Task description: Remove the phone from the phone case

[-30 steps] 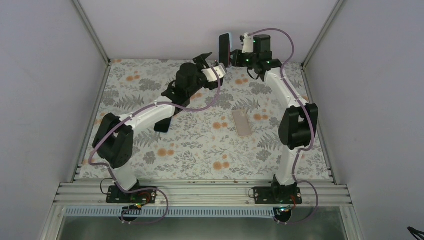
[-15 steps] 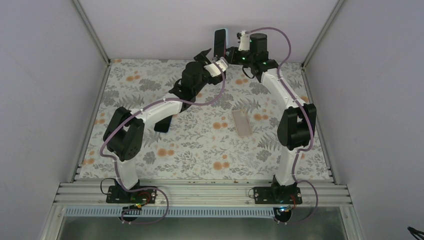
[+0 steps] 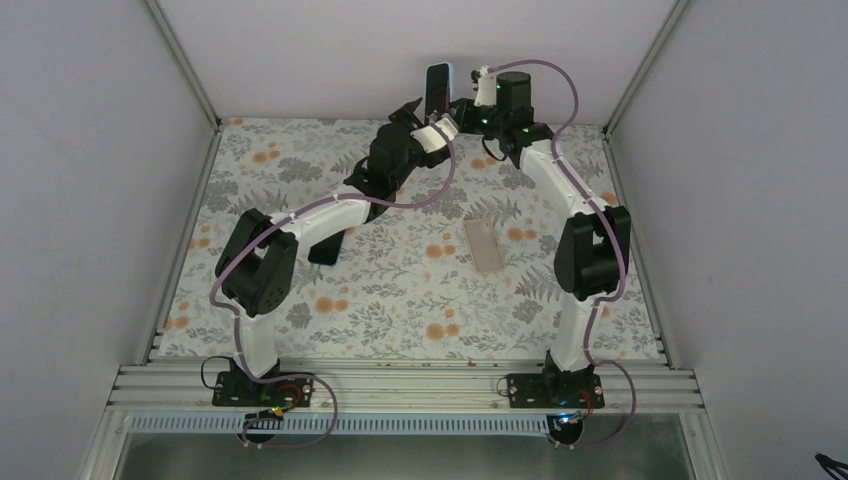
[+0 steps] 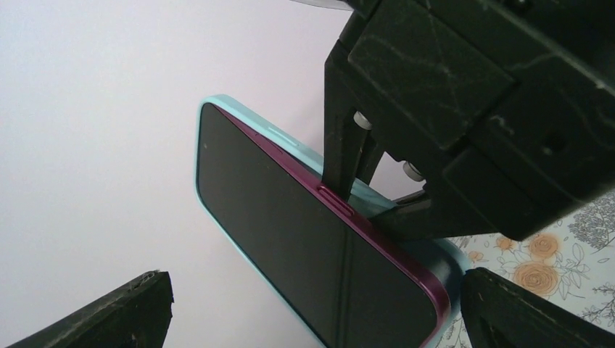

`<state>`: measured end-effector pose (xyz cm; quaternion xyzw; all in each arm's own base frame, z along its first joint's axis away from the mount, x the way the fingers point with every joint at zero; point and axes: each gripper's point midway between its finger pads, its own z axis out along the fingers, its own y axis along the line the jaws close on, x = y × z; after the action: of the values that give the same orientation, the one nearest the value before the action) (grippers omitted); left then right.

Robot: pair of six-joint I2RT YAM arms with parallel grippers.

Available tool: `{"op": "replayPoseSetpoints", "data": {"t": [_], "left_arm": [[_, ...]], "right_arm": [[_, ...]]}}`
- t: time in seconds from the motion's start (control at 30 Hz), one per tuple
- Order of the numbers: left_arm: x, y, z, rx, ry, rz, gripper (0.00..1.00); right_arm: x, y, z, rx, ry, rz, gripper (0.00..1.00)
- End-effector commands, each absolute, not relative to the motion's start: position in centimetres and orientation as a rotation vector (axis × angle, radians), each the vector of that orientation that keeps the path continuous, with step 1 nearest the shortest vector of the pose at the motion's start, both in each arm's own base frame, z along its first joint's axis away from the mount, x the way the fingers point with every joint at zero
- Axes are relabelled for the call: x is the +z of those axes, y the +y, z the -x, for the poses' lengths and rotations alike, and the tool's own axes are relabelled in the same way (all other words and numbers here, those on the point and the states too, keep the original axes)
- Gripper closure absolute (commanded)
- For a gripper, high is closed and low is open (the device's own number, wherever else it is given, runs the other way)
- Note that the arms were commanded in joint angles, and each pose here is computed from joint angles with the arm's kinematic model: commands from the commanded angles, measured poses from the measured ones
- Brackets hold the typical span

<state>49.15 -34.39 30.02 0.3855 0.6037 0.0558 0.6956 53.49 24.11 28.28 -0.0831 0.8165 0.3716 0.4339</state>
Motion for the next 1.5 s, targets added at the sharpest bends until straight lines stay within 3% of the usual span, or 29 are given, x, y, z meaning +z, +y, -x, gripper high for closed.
{"op": "replayPoseSetpoints", "data": {"t": [0.0,0.33,0.47,0.87,0.93,1.03,1.17,1.23,1.47], "left_arm": [[31.4,-33.9,-49.2,0.151,1.313,-0.805,0.02],[30.7,-33.0,-50.8,0.250,1.324,-0.785,0.06],[30.8,-31.1,-51.7,0.318,1.330,-0.734,0.25],[30.0,-24.1,-53.1,0.434,1.385,-0.560,0.28],[30.1,-23.5,-53.2,0.423,1.386,-0.544,0.33],[30.5,-23.3,-53.6,0.408,1.380,-0.527,0.48],[29.9,-24.2,-54.1,0.363,1.389,-0.567,0.53],[29.8,-24.5,-54.5,0.343,1.398,-0.566,0.65],[29.2,-25.2,-55.7,0.357,1.388,-0.581,0.66]], "right_arm": [[33.9,25.1,-52.2,0.985,1.879,0.273,0.96],[34.3,26.1,-50.8,1.010,1.879,0.313,0.96],[34.2,25.9,-50.2,1.008,1.889,0.316,0.96],[36.2,25.9,-48.7,1.039,1.867,0.341,0.96],[35.7,25.9,-48.5,1.043,1.879,0.342,0.96],[34.9,26.1,-48.3,1.063,1.897,0.339,0.96],[34.5,26.6,-47.9,1.117,1.909,0.347,0.96],[34.5,27.0,-47.6,1.131,1.909,0.359,0.96],[33.4,28.5,-46.4,1.126,1.941,0.417,0.97]]}}
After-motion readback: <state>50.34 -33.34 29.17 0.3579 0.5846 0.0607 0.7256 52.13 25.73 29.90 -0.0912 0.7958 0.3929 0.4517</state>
